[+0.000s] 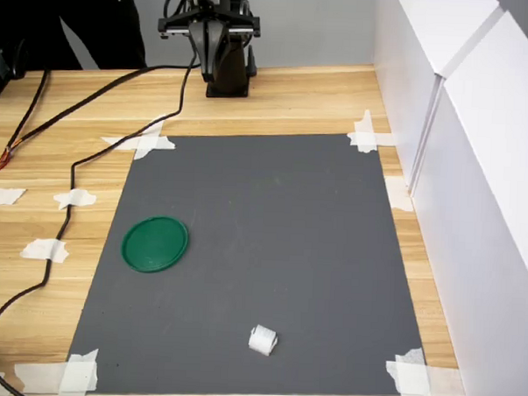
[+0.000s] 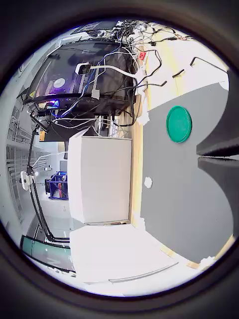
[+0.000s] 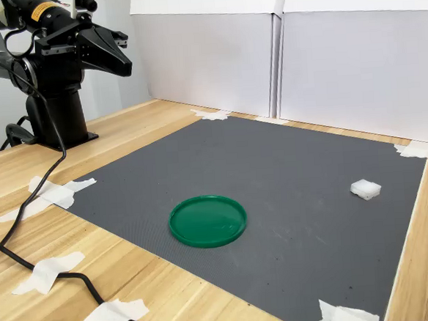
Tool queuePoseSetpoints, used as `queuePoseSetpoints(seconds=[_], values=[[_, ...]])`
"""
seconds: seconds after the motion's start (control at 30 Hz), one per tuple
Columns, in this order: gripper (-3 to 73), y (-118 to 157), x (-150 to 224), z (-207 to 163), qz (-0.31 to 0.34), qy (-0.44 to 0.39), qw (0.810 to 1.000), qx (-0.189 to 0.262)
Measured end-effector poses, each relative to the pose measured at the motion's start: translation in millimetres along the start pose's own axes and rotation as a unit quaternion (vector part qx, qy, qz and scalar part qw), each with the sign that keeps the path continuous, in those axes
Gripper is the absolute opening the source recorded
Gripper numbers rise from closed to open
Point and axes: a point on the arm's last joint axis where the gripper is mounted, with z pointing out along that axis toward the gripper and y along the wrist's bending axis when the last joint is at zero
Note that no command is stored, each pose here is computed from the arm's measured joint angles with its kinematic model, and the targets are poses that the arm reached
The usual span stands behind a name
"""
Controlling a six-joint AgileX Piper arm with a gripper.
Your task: Grasp a white terminal and put it on the green lid.
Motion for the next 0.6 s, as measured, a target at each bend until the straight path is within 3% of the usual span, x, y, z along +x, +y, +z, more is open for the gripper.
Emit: queuePoseSetpoints(seconds=[0.3,0.6], values=[[-1.6,-1,-14,9,0.002,0.044,0.999,-0.003],[-1.6,-5,-63,38,0.005,0.097,0.995,-0.005]])
